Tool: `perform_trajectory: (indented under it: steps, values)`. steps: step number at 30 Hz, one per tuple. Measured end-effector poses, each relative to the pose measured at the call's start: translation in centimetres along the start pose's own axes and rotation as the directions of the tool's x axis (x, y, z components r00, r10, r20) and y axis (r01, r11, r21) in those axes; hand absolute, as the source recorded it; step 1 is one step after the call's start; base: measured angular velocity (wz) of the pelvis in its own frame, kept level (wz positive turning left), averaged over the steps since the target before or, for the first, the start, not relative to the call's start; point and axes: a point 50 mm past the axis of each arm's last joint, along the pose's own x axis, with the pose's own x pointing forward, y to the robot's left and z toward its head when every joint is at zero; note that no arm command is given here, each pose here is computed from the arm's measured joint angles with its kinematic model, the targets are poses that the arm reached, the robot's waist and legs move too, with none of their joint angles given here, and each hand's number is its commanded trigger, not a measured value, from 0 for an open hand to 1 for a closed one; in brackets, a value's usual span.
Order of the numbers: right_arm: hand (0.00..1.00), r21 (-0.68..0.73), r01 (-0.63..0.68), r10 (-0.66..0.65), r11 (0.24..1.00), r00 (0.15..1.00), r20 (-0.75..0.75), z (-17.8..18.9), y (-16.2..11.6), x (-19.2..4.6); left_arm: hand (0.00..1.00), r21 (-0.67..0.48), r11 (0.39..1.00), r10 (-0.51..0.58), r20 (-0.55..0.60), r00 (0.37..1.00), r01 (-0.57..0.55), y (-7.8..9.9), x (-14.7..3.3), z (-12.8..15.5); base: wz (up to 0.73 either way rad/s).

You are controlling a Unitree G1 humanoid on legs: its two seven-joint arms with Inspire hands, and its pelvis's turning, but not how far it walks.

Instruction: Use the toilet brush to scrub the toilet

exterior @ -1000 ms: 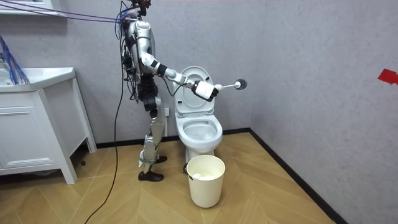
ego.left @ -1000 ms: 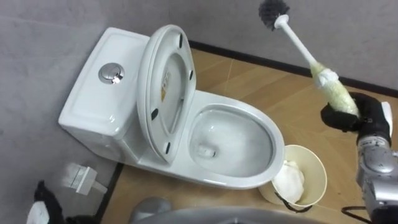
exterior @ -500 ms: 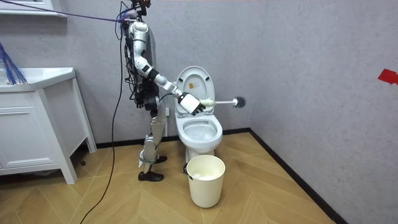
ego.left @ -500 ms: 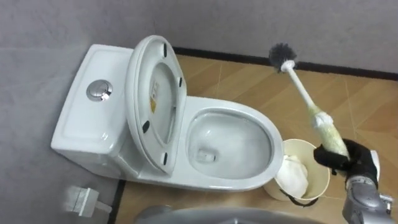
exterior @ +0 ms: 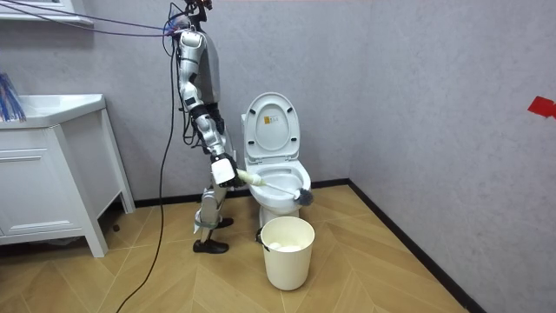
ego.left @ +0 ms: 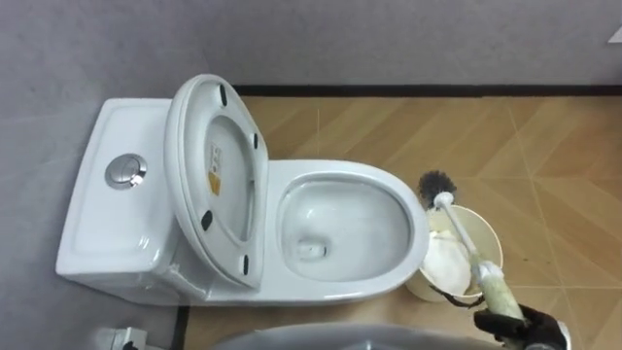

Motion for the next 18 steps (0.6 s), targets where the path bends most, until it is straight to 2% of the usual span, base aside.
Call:
perform_trajectory:
  steps: [2, 3, 4, 18]
  values:
    - [1.0, 0.003, 0.0, 0.0, 1.0, 1.0, -0.015, -0.3, 0.0, 0.0, 0.0, 0.031, 1.0, 0.003, 0.004, 1.0, -0.003, 0.0, 0.0, 0.0, -0.08]
    - [0.72, 0.004, -0.002, 0.002, 1.0, 1.0, -0.017, -0.4, 0.1, 0.0, 0.0, 0.05, 0.999, 0.004, 0.003, 1.0, -0.004, 0.0, 0.0, -0.1, -0.08]
    - [0.0, 0.005, -0.004, 0.004, 1.0, 1.0, -0.019, -0.4, 0.2, 0.0, 0.0, 0.057, 0.998, 0.004, 0.002, 1.0, -0.004, 0.0, 0.0, -0.1, -0.05]
    - [0.0, 0.087, -0.035, 0.047, 0.996, 0.99, -0.132, -2.2, 1.4, -0.1, 0.0, 0.132, 0.991, -0.019, -0.006, 1.0, 0.019, -0.5, -0.1, -0.2, 0.0]
